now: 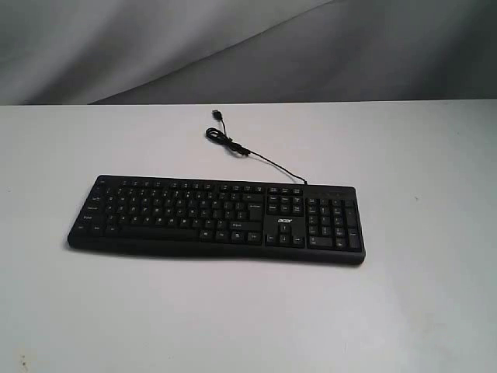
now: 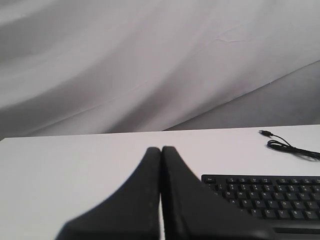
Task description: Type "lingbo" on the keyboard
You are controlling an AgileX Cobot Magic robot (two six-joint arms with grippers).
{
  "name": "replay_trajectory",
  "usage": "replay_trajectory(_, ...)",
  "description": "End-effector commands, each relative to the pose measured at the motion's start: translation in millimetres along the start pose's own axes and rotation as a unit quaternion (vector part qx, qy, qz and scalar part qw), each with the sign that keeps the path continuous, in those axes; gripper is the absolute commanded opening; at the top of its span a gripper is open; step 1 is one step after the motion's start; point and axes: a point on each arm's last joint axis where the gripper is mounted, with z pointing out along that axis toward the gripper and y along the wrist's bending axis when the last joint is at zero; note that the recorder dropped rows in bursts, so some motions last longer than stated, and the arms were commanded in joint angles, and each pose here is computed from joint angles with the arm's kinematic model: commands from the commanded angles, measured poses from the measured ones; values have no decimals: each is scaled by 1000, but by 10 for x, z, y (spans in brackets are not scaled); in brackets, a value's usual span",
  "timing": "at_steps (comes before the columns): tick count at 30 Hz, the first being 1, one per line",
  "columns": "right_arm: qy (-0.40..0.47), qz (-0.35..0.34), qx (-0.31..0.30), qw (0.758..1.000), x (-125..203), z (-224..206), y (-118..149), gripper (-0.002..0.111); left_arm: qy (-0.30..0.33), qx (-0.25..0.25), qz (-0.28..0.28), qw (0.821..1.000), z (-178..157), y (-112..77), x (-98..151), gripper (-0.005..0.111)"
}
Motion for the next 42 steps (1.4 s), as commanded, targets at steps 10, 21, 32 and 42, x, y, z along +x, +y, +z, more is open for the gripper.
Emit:
replay_trajectory(10, -273, 142, -29, 951, -470, -138, -20, 0, -5, 4, -1, 1000, -2, -5, 6, 1)
replay_trajectory(21, -276, 177, 23, 944, -678, 68, -140, 0, -5, 4, -1, 1000, -2, -5, 6, 1)
replay_trajectory(32, 61, 81, -4, 995, -1125, 1432, -58, 0, -5, 4, -1, 1000, -2, -5, 6, 1)
replay_trajectory(42, 355, -61, -118, 925, -694, 2766, 324, 0, -5, 4, -1, 1000, -2, -5, 6, 1)
